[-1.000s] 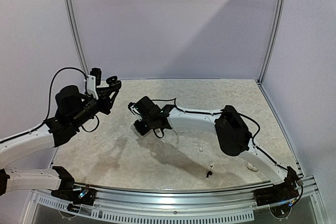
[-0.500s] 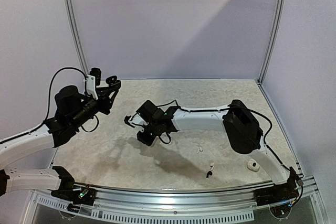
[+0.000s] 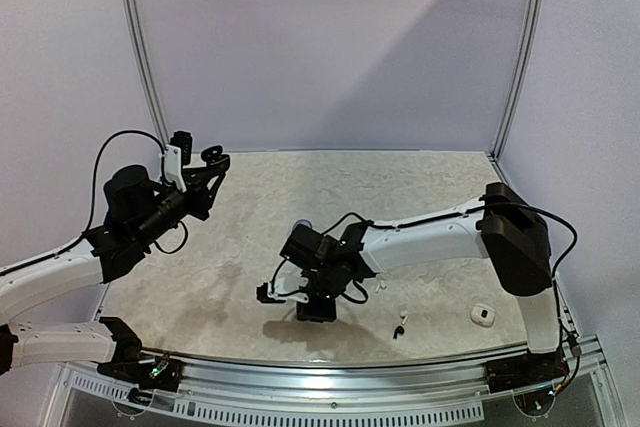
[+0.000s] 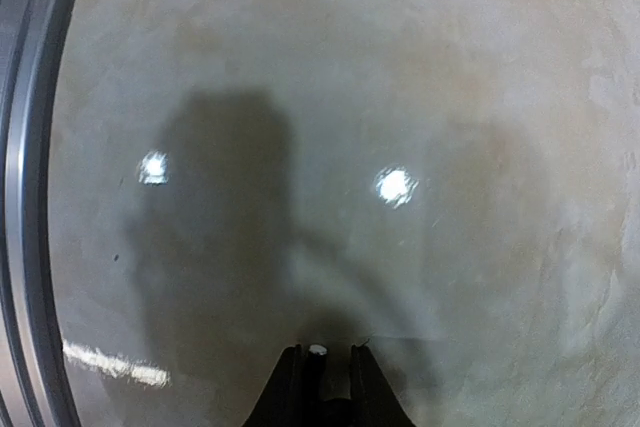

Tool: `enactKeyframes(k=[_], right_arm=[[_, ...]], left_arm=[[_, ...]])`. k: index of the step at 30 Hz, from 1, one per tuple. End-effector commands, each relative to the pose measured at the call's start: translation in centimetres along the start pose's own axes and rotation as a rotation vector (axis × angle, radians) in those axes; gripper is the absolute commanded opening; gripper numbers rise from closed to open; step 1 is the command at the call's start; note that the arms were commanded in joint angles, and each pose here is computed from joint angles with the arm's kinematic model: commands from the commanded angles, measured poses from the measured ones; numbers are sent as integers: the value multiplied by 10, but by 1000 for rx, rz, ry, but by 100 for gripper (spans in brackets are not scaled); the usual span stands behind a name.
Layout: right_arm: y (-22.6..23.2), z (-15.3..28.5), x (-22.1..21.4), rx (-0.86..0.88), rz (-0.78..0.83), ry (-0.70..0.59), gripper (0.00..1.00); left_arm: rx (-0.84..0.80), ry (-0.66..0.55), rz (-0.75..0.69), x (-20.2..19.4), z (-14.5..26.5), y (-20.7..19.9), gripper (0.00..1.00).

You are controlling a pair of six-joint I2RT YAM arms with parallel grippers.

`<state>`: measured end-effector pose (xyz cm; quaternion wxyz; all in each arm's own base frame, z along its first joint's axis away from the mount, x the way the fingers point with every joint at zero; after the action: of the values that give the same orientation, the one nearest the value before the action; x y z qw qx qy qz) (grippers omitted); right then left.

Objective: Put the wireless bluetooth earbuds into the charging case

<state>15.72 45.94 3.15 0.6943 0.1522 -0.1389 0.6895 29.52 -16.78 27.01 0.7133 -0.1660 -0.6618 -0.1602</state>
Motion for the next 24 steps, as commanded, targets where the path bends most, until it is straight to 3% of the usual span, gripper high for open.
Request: enactKeyframes(k=[1,4,8,10,14,19,22,24], right_arm=[[42,0,-108,146,62,388,17],[35,11,-110,104,101,425,25],[22,25,-90,36,114,399,47],[16,33,-78,2,113,372,51],[10,56,-46,-41,83,284,54],[12,82,6,-41,-15,44,55],[8,82,29,-44,-153,-68,49],[0,67,32,-72,-291,-78,40]], left_arm=[[4,-9,-1,-2,1,3,0],[4,-5,-5,-2,1,3,0],[0,-3,-2,-3,1,3,0],[-6,-5,-4,-4,1,1,0],[-10,-1,-3,-6,1,1,0],[-6,-2,5,-9,2,2,0],[5,-6,3,-8,3,4,0],[10,-8,-3,-7,4,4,0]])
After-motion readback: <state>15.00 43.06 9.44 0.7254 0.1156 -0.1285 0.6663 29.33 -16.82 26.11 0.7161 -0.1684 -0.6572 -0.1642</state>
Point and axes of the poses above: each gripper's point midway between its finger pads, its own z axis back along the fingers, its own y axis along the line the jaws close on, x = y × z, the point moved 2 cm from there along z, back along the fingers, and after that the axes turned 4 degrees about -z, right-handed, at the moved point
